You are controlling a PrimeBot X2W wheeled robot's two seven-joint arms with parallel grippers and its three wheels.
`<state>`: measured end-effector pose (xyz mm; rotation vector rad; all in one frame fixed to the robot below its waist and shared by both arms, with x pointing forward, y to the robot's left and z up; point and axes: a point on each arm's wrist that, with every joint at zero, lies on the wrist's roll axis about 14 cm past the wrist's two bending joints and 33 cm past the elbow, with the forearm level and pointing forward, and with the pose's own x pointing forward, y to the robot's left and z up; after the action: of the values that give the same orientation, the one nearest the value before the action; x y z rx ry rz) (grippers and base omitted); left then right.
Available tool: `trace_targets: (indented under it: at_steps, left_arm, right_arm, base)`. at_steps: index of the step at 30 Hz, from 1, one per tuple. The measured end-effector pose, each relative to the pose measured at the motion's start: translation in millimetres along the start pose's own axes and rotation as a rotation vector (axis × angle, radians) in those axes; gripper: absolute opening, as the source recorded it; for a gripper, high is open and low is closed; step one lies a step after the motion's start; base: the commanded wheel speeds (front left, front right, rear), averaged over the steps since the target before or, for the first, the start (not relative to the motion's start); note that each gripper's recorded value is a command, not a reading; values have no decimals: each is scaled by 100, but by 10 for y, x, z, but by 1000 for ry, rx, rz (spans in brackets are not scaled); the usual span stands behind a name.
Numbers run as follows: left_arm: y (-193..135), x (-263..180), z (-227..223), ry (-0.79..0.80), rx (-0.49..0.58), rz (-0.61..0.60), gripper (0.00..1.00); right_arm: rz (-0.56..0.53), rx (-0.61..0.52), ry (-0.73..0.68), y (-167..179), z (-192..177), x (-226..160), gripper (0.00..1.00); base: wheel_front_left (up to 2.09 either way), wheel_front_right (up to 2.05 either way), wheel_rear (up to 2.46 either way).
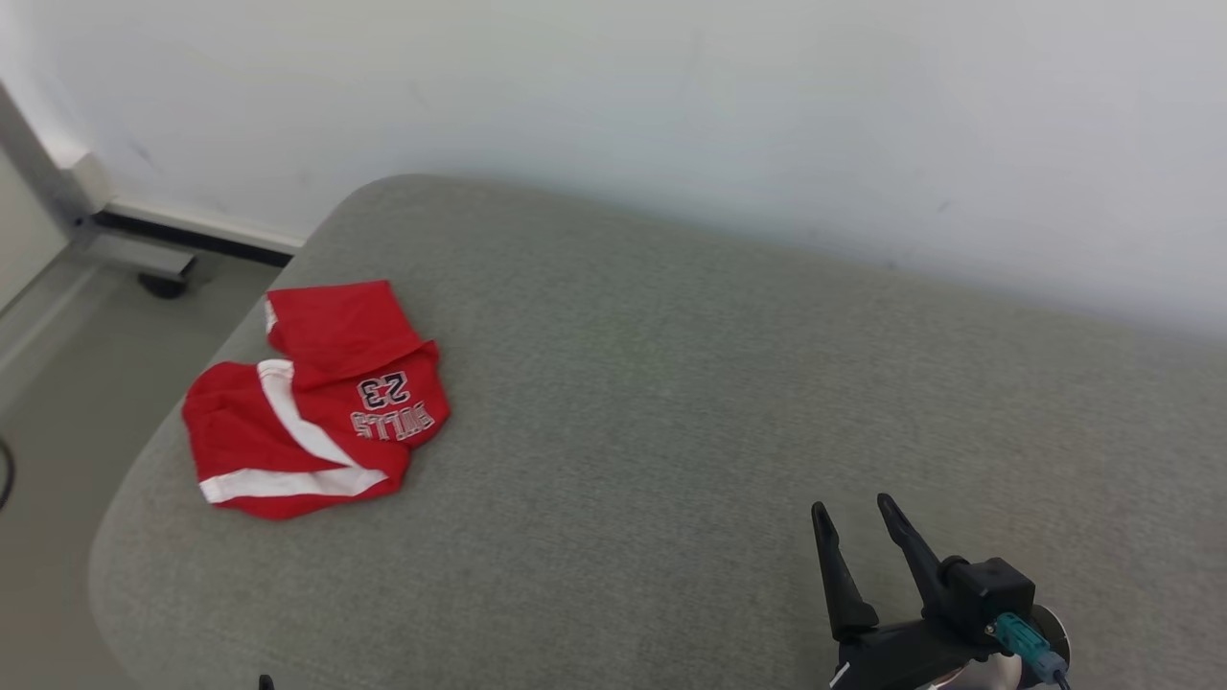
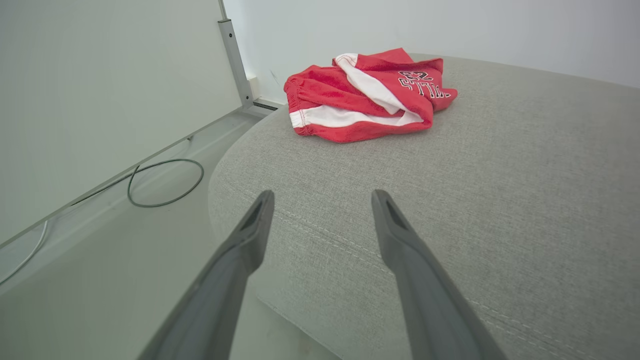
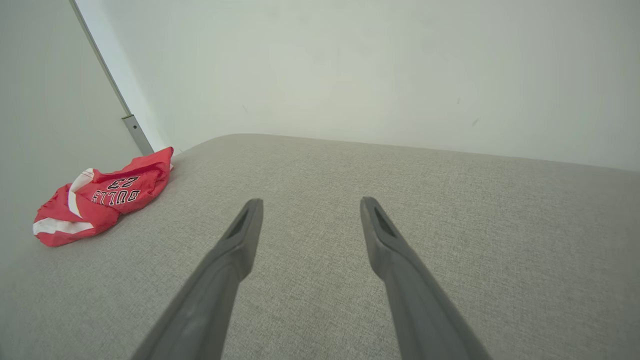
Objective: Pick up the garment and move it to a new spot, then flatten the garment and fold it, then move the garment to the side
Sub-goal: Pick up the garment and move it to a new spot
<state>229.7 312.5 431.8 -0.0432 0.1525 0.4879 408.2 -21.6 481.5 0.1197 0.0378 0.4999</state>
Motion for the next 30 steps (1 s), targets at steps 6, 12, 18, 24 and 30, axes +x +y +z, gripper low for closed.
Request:
trace_targets:
  at_steps: [6, 12, 18, 24, 30]
  left_arm:
    - [250, -109, -4, -1, -20, 87, 100]
    - [390, -179, -18, 5, -25, 139, 100]
    - [334, -94, 2, 8, -51, 117, 100]
    - [316, 160, 125, -14, -74, 123, 100]
    - [168, 546, 307, -44, -27, 53, 100]
  right_arm:
    - [74, 2, 23, 230, -84, 148, 100]
    - [127, -6, 44, 385, -170, 232, 100]
    - [126, -20, 51, 345, -212, 291, 100]
    - [122, -43, 49, 277, -246, 357, 100]
    - [104, -64, 61, 88, -335, 419, 100]
  base:
    - [0, 0, 0]
    - [0, 0, 0]
    - [0, 0, 0]
    - [0, 0, 0]
    - [0, 0, 0]
